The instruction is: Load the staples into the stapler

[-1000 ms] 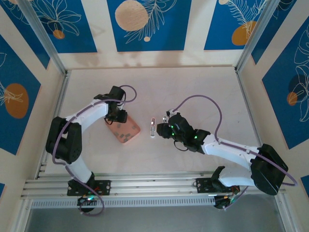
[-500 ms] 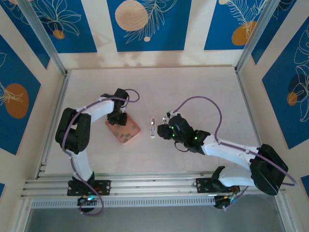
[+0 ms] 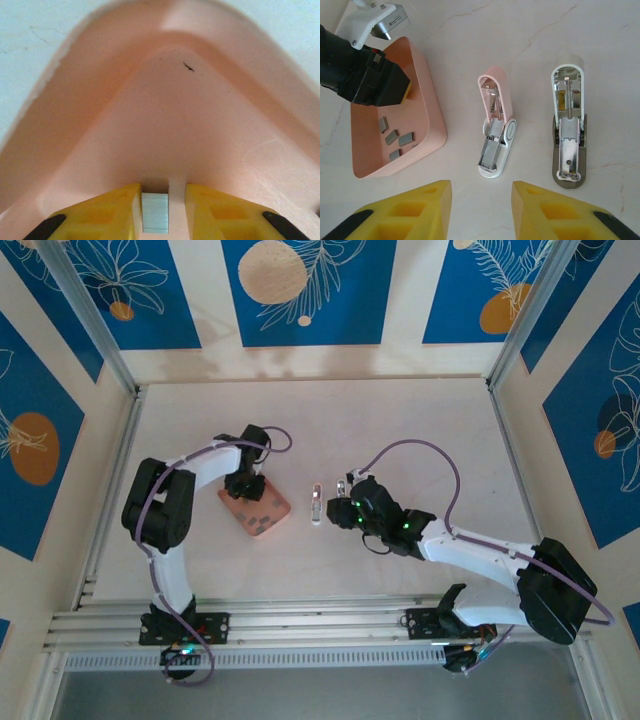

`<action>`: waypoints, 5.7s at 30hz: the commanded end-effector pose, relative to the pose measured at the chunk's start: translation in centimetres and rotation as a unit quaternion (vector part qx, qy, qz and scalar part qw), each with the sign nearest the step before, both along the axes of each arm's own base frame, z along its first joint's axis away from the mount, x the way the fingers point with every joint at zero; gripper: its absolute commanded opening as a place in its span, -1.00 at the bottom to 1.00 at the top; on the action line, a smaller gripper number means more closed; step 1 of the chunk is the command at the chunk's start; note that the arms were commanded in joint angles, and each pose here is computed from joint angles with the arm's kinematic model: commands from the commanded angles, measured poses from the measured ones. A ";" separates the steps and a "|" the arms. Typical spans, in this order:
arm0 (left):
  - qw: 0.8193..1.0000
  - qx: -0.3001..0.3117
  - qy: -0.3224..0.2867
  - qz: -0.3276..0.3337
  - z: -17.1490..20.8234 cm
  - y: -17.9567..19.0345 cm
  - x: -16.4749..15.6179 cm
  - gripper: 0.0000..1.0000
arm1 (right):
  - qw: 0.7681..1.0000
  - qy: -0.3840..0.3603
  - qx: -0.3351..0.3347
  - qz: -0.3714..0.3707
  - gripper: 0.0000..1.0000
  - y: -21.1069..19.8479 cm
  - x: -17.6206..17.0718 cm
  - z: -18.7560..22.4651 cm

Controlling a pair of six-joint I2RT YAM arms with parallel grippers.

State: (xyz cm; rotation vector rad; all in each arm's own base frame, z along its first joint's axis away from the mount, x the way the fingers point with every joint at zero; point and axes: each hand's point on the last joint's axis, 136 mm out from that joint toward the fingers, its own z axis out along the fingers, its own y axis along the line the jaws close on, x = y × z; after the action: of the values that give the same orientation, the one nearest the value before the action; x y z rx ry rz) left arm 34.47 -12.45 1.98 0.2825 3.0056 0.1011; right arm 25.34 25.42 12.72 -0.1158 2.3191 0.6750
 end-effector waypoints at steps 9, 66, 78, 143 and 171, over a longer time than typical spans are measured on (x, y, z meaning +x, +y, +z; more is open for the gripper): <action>0.999 0.028 0.009 -0.012 -0.9 0.8 -0.4 -0.63 | 1.000 -0.009 0.016 0.001 -0.27 -0.1 0.2 0.6; 0.963 -0.102 0.007 -0.248 1.7 -25.6 -12.8 -0.64 | 0.947 0.154 0.102 -0.261 -0.27 -17.2 -2.3 -4.9; 0.959 -0.121 0.018 -0.255 1.0 -27.3 -13.1 -0.63 | 0.947 0.157 0.102 -0.262 -0.27 -17.2 -2.4 -4.8; 0.923 -0.187 -0.334 -0.021 10.2 -9.4 -4.8 0.25 | 0.885 0.417 -0.176 -0.109 -0.26 -4.0 -4.6 -9.9; 0.925 -0.186 -0.331 -0.019 9.8 -9.1 -4.6 0.24 | 0.872 0.421 -0.230 -0.098 -0.51 -3.8 -4.1 -11.1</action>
State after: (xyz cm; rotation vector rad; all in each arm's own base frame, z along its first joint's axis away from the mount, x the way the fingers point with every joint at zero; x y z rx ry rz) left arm 29.44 -22.06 11.45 0.2406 2.2987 -0.3146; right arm 21.56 21.72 1.55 0.2762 3.2233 0.0696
